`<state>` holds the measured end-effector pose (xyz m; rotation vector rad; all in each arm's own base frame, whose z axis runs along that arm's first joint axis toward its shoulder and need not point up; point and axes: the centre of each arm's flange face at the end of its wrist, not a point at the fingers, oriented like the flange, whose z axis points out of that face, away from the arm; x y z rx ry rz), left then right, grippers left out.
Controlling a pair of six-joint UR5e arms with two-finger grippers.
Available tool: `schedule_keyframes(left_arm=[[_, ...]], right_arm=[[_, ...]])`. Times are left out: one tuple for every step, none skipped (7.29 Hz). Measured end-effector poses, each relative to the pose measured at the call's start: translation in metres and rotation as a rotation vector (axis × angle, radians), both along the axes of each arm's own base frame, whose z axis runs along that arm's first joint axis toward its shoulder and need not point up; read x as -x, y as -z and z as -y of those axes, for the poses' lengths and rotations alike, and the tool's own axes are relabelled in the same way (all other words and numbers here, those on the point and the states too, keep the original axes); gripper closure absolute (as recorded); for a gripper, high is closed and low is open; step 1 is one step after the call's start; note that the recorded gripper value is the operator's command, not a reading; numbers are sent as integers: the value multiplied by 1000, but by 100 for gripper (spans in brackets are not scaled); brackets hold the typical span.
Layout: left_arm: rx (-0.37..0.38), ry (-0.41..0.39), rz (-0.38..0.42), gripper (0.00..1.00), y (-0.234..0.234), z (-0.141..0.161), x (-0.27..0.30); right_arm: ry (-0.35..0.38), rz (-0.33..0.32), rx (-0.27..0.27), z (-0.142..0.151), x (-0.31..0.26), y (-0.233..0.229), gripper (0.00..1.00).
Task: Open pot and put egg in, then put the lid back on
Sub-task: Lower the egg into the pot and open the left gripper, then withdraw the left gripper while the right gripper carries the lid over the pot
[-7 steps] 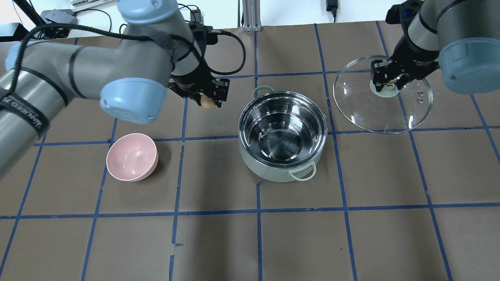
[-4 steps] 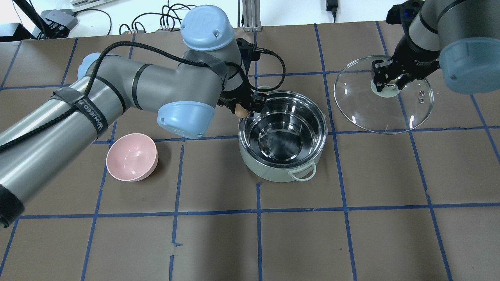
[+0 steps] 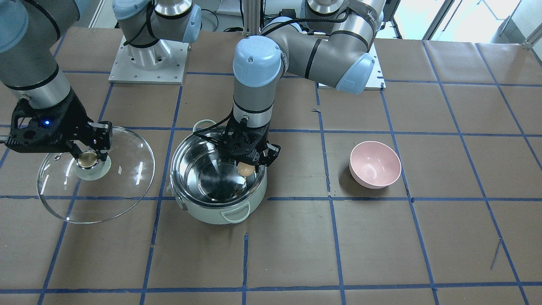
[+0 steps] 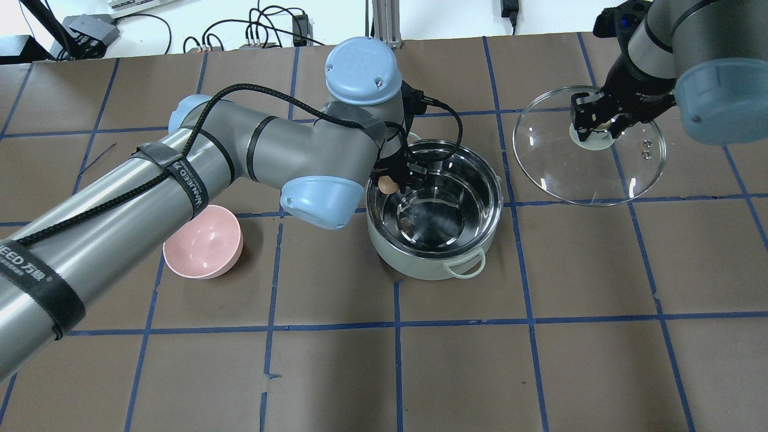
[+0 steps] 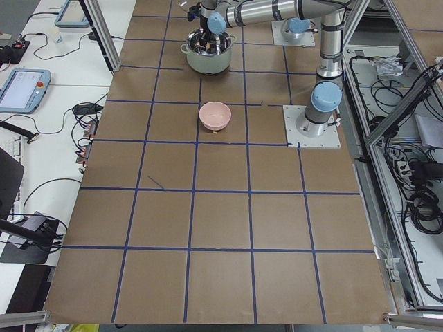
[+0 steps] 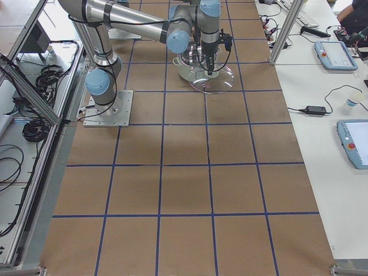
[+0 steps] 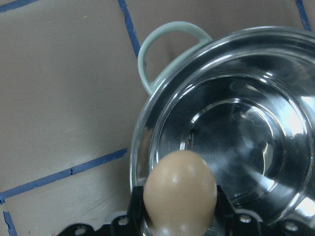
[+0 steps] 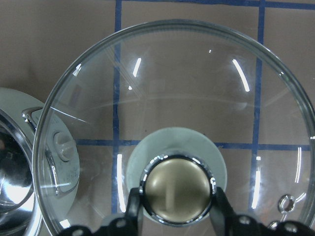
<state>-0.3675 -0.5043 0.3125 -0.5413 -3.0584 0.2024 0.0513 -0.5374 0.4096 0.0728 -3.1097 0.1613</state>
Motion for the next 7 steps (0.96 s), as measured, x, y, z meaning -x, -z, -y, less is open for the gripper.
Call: schedule_keyframes(left_arm=[[-1,5,2,18,2,-2,3],[3,6,0,16,1,-3,4],[4,6,-4,14,0,-4,5],[5,4,-6,13,-1,-5,5],[16,6,-9,7,-7,-5,4],[39,6,-15,3,-22,-5,1],[59,-15,-19,1,-42,-3,-14]], right_arm=[[0,-1,0,0,0,0,74],[0,-1,0,0,0,0,73],[0,-1,0,0,0,0,73],[0,-1,0,0,0,0,73],[-1,-1,0,0,0,0,73],[-1,-1,1,0,-1,0,73],[0,0,6,-1,-4,-3,73]])
